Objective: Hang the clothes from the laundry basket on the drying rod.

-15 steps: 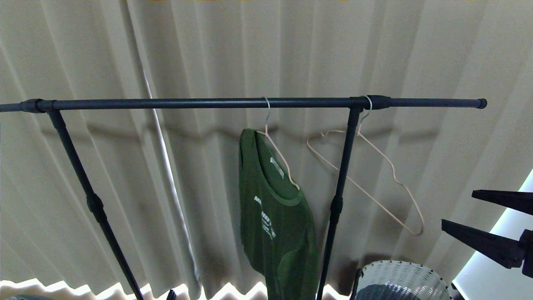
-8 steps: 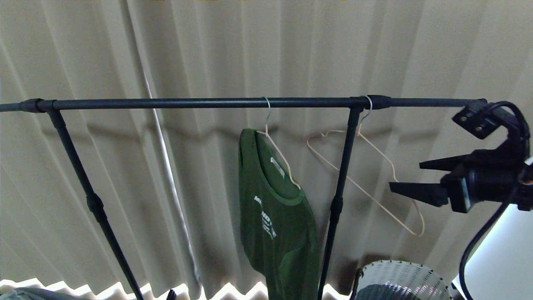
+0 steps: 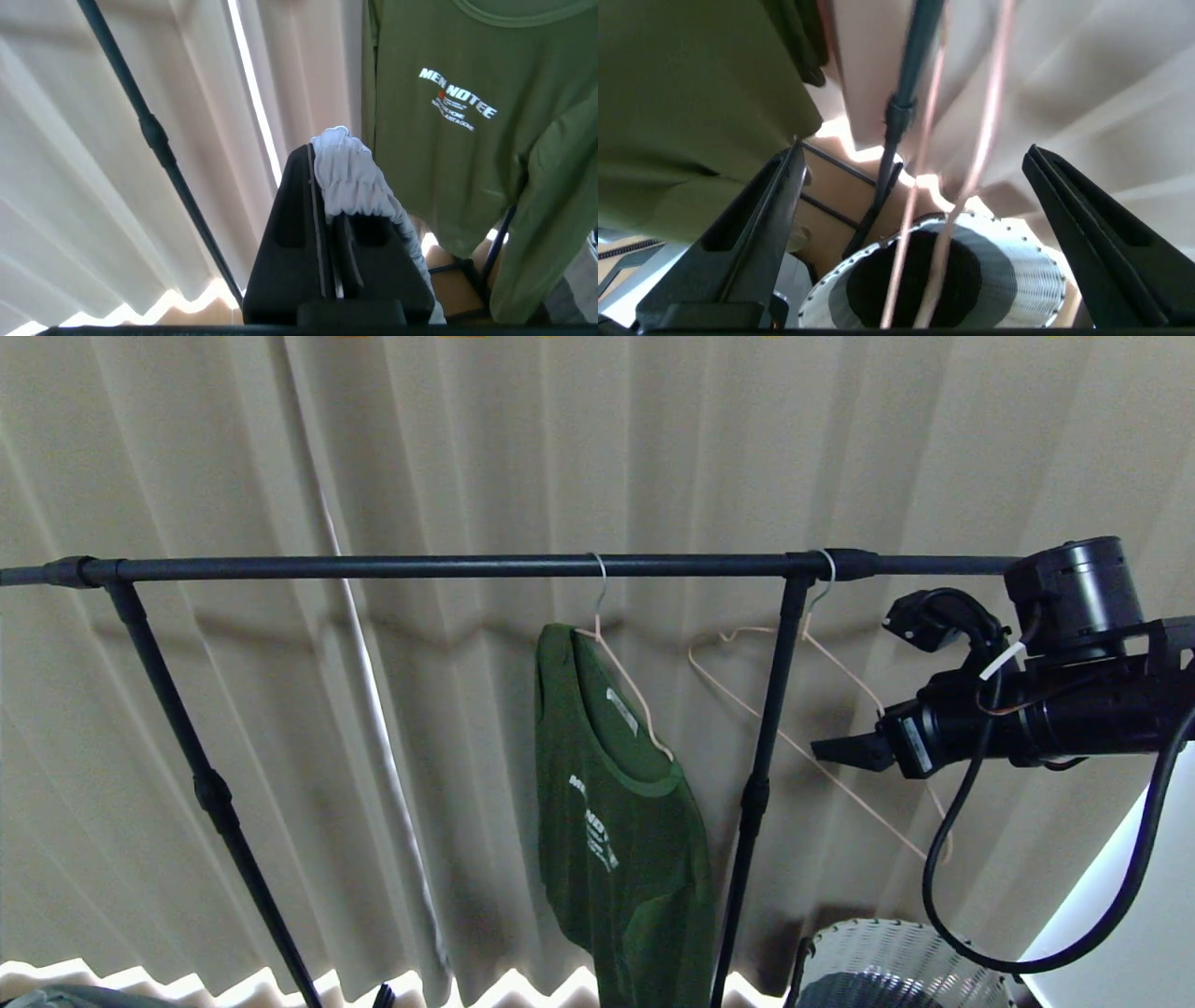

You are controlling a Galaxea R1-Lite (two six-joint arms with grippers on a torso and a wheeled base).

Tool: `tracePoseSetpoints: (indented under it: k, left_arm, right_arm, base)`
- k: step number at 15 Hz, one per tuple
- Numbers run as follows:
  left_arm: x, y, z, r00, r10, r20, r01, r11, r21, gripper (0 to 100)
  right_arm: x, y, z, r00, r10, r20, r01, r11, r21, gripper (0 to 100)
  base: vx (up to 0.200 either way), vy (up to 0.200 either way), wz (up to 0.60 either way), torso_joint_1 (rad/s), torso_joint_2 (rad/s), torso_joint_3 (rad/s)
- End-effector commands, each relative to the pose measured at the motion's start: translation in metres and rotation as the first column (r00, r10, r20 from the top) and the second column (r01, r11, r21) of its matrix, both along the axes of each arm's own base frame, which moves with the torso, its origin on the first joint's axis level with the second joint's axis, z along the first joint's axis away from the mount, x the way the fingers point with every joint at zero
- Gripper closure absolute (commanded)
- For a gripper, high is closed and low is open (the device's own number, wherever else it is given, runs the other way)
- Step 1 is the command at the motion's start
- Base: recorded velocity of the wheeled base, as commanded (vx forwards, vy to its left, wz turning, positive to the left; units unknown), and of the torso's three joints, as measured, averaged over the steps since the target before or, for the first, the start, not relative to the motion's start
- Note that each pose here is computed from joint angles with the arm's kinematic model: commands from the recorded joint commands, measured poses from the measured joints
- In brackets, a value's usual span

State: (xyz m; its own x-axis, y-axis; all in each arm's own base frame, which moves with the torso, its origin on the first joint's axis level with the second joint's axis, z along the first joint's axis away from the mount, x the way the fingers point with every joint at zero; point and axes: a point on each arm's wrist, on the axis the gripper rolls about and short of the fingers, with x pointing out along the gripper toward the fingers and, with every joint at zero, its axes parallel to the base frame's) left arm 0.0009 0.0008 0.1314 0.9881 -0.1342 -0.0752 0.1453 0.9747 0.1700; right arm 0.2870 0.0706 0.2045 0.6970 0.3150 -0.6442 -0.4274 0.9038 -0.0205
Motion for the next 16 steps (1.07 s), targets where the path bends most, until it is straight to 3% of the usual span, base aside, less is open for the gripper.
tracePoseSetpoints:
  k: [1,8,9,16]
  left_arm:
    - [0.0001,0.0,0.0,1.0,-0.001,-0.001,0.001,1.0,-0.001,100]
    - [0.0,0.0,-0.0003,1.0,-0.001,0.0,0.001,1.0,0.001,100]
    - [-0.0001,0.0,0.0,1.0,-0.001,0.0,0.001,1.0,0.001,100]
    - [-0.0009,0.0002,0.0005,1.0,-0.001,0.008,0.001,1.0,-0.001,100]
  right_arm:
    - [0.0124,-0.0009,-0.0086,1.0,-0.013,-0.025,0.013,1.0,-0.005,0]
    - [0.0137,-0.003,-0.0069,1.0,-0.021,-0.018,0.021,1.0,-0.004,0]
    - [0.0129,-0.0033,-0.0063,1.0,-0.024,-0.016,0.024,1.0,-0.006,100]
    - [0.0061,-0.0068,0.0009,0.999,-0.038,0.006,0.038,0.999,-0.005,100]
  base:
    - [0.0,0.0,0.0,0.0,0.0,0.0]
    - [0.0,0.0,0.0,0.0,0.0,0.0]
    - [0.0,0.0,0.0,0.0,0.0,0.0]
    - [0.0,0.0,0.0,0.0,0.0,0.0]
